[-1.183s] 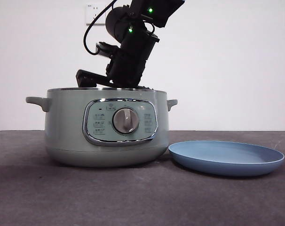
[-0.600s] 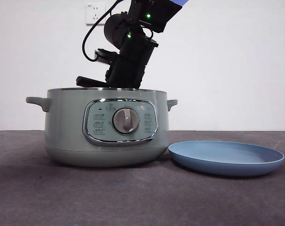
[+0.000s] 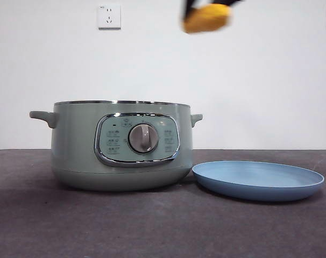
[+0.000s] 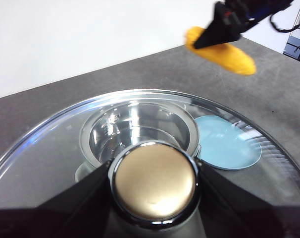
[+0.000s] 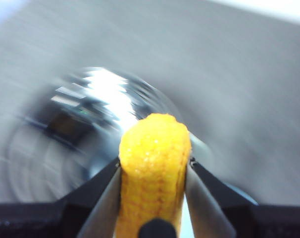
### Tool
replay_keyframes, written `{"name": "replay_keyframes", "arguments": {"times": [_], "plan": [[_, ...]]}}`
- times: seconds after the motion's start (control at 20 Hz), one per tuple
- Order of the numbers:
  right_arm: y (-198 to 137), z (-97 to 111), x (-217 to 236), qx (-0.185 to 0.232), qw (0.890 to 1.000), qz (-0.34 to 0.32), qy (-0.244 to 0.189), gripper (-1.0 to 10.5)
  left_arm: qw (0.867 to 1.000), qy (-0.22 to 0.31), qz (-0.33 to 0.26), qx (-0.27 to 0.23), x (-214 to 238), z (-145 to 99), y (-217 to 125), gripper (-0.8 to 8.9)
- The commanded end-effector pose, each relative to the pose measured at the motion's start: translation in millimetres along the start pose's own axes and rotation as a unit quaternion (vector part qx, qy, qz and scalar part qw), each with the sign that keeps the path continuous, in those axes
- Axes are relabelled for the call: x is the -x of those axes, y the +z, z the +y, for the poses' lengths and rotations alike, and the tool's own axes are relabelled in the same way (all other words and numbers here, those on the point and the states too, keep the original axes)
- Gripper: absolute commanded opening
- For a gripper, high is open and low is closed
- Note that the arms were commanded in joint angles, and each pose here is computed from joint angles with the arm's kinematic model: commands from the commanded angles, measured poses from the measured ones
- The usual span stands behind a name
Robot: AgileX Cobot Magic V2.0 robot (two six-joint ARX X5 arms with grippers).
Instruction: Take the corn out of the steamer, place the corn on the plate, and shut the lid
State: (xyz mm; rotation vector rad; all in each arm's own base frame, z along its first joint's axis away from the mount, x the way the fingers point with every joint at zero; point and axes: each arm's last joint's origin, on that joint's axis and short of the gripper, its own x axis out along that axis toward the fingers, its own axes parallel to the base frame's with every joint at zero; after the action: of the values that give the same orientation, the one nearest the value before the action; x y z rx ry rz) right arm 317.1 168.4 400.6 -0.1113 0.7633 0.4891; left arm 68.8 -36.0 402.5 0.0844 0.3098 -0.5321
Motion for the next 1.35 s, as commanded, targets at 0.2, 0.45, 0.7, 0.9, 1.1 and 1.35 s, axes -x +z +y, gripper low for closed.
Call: {"name": "replay_keyframes", "arguments": {"times": [0.2,0.45,0.7,0.9,1.1,1.35], "plan": [[-25,-55,-29,-0.036,0.997,0.053,-0.039,-0.1,0.999,0.002,-0.036,-0.003,7,0,7,-0.09],[-83,-71,-87,-0.054,0.993,0.091,-0.046,-0.1,0.999,0.002,-0.036,-0.003,7,0,7,-0.08],[-140,-75,-124,-0.07,0.992,0.089,-0.048,-0.1,0.999,0.002,-0.035,-0.003,7,0,7,-0.09],[-166,-76,-138,-0.083,0.993,0.061,-0.05,-0.1,0.999,0.002,-0.034,-0.003,7,0,7,-0.09],[-182,-76,-144,-0.087,0.994,0.045,-0.054,-0.1,0.999,0.002,-0.034,-0.003,7,0,7,-0.09],[-188,-78,-152,-0.089,0.993,0.059,-0.056,-0.1,0.999,0.002,-0.034,-0.003,7,0,7,-0.09]]}}
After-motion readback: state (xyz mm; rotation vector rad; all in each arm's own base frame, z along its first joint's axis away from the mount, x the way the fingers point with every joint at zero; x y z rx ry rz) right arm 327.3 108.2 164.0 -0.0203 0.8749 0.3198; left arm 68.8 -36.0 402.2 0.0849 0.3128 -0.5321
